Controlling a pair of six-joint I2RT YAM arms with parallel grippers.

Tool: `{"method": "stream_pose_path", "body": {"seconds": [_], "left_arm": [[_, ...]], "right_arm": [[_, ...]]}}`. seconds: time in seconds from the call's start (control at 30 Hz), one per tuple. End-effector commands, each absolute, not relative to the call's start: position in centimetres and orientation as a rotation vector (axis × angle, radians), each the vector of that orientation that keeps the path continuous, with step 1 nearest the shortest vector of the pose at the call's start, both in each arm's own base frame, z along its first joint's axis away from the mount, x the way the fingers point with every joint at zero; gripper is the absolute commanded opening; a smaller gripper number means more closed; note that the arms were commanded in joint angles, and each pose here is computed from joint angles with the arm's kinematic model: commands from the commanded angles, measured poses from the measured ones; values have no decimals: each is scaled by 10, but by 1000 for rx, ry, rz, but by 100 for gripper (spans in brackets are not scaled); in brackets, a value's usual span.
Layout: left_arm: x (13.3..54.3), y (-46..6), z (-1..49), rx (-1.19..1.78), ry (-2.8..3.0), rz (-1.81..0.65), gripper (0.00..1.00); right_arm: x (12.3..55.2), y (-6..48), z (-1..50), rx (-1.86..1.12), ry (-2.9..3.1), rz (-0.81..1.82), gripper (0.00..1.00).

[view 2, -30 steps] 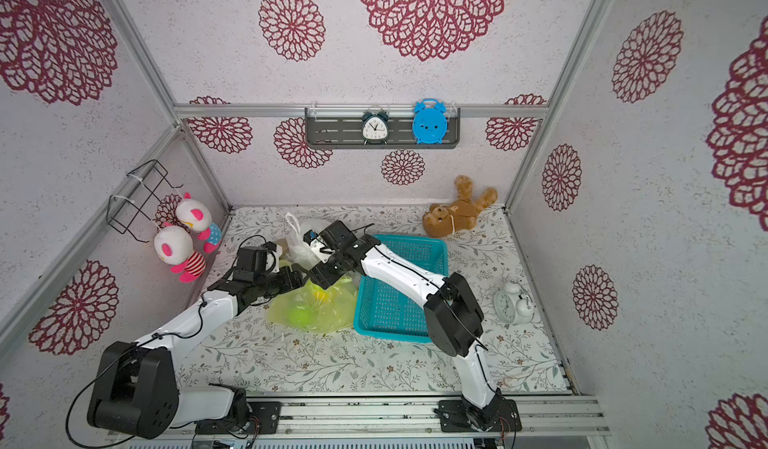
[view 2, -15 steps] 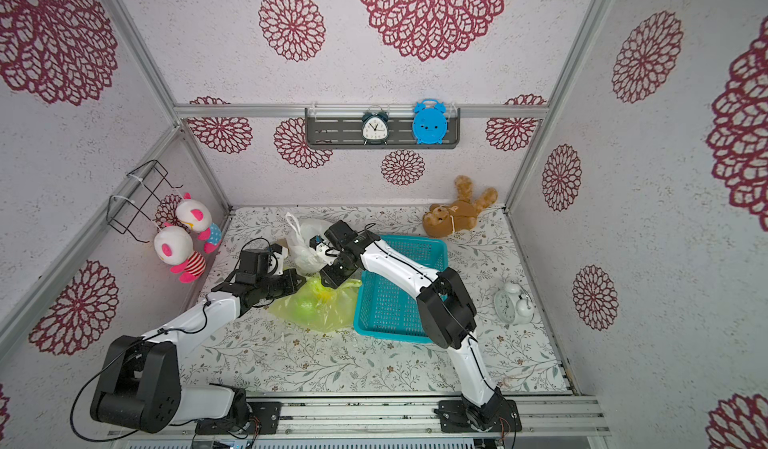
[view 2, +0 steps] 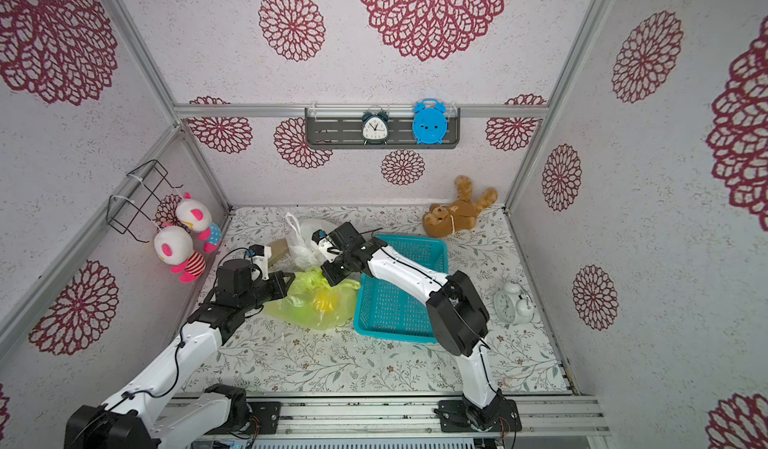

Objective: Untie the knot of a plastic bag & take out the apple
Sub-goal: Untie the plastic bag at the center of the board.

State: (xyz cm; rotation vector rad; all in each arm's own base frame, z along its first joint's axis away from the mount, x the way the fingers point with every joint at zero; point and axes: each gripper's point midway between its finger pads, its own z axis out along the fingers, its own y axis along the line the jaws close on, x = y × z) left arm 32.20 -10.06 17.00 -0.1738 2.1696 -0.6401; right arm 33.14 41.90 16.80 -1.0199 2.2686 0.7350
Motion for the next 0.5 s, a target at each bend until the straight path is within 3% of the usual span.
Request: {"method": "stream_pose_path", "body": {"seconds": [0.0,0.37,0.47], "left_arm": [[327,-61,179,-334,2066,-489,0],[300,7,184,-685,1894,-311,0],[298,0,191,-653,1842,-381,2]], "right_arm": [[374,376,216,-714,2175,705,0],[394,330,220,-411,2085,777,0],[390,341,226,-440,2050,823,0]]}}
